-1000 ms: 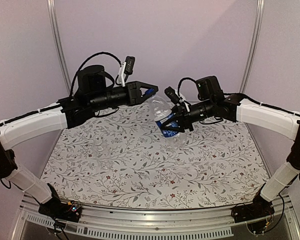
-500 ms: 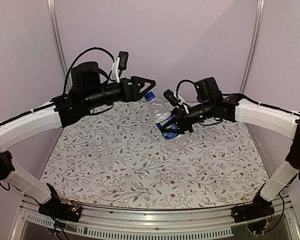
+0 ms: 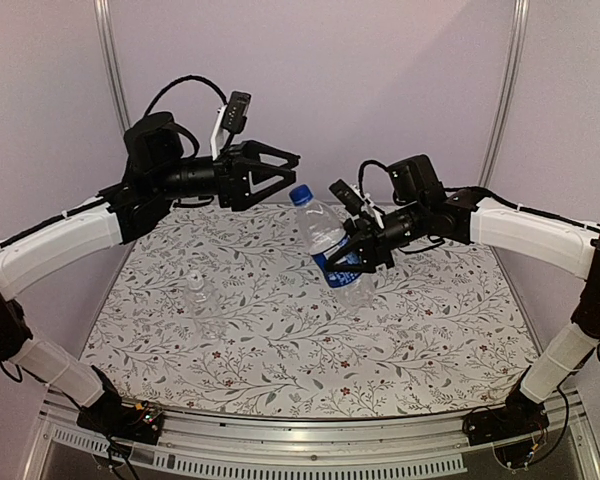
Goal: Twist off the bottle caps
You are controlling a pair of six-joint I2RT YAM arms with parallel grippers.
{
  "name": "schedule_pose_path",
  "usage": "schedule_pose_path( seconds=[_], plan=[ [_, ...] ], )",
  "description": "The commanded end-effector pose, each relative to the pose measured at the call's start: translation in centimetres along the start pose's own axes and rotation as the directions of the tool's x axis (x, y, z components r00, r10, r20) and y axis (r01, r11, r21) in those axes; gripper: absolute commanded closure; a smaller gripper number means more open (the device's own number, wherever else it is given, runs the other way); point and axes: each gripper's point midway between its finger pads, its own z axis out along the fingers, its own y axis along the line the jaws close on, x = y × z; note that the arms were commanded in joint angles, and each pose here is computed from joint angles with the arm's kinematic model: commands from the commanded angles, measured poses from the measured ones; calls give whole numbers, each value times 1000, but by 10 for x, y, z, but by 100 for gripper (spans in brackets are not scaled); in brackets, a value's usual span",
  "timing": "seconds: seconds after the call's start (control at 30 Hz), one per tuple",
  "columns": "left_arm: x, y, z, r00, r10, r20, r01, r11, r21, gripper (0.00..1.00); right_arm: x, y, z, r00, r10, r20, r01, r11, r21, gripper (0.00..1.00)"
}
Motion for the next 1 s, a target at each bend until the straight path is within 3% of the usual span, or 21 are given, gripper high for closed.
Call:
schedule_pose_path(
  seconds=[0.0, 0.17, 0.33, 0.53, 0.67, 0.97],
  plan=[
    [2, -22, 4, 998, 59, -18, -54, 977, 208, 17, -9, 17, -1, 999, -22, 28, 25, 994, -109, 59],
    [7, -15, 14, 1000, 15, -15, -10, 967, 254, 20, -9, 19, -1, 999, -22, 30, 26, 992, -123, 59],
    [12, -12, 22, 1000, -15, -24, 21, 957, 288, 30, -8, 18, 0, 999, -17, 27, 20, 993, -118, 59],
    [21, -14, 26, 999, -29, -39, 39, 953, 302, 54, -6, 15, 0, 1000, -17, 22, 19, 995, -101, 60],
    [25, -13, 27, 998, -38, -45, 50, 953, 299, 65, -6, 14, 1, 1000, -17, 22, 19, 995, -100, 59],
    [32, -13, 24, 998, -47, -48, 59, 956, 287, 73, -4, 9, 1, 1000, -15, 12, 16, 998, -67, 60]
  ],
)
